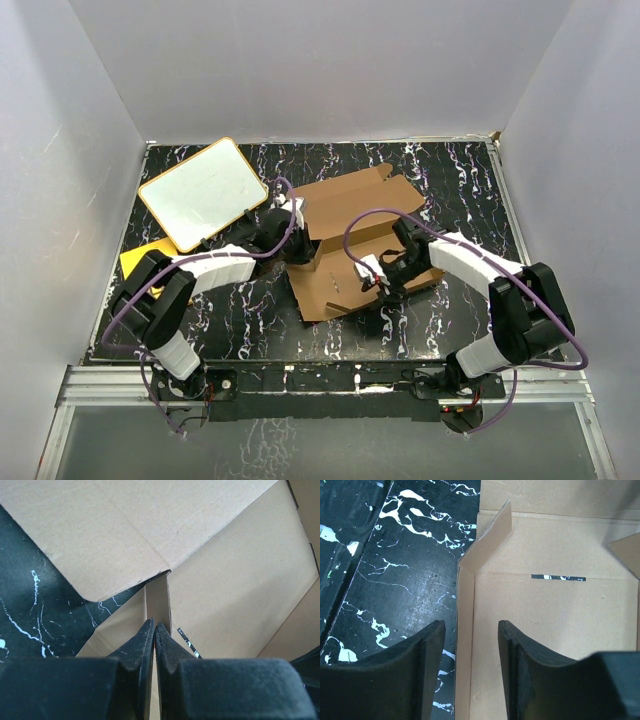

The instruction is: Fold the paper box

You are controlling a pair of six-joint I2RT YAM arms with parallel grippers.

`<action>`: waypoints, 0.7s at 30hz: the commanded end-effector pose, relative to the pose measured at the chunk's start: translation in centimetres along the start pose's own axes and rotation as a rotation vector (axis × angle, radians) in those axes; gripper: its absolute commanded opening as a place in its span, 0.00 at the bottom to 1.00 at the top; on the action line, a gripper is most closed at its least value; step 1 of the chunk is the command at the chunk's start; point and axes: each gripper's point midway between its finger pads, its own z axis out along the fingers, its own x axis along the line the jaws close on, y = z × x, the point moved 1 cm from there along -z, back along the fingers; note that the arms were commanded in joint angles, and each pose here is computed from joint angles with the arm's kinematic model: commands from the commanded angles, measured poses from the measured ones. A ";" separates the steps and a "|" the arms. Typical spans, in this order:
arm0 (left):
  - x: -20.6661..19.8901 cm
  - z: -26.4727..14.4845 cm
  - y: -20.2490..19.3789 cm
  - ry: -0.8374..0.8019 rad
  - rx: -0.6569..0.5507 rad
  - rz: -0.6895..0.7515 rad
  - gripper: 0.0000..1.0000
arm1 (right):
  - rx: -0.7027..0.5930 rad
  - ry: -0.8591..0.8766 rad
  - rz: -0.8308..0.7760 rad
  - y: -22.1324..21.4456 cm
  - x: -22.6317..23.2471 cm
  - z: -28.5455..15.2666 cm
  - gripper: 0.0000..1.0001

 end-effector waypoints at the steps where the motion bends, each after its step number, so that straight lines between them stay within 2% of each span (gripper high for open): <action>1: -1.4 0.7 1.1 -0.044 -0.025 0.027 0.04 | 0.026 -0.004 -0.034 -0.1 -0.6 1.0 0.47; 5: -1.9 1.2 1.0 -0.057 -0.021 0.030 0.04 | 0.046 0.018 -0.042 0.0 -0.3 1.8 0.35; 10: -2.5 1.8 1.2 -0.074 -0.020 0.034 0.04 | 0.037 0.038 -0.051 0.8 -0.1 2.7 0.25; 17: -2.8 2.6 1.1 -0.081 -0.015 0.038 0.04 | -0.004 0.035 -0.008 2.8 -0.6 4.1 0.14; 21: -2.6 2.9 0.9 -0.077 -0.013 0.038 0.04 | -0.013 0.022 0.025 3.9 -1.4 5.1 0.12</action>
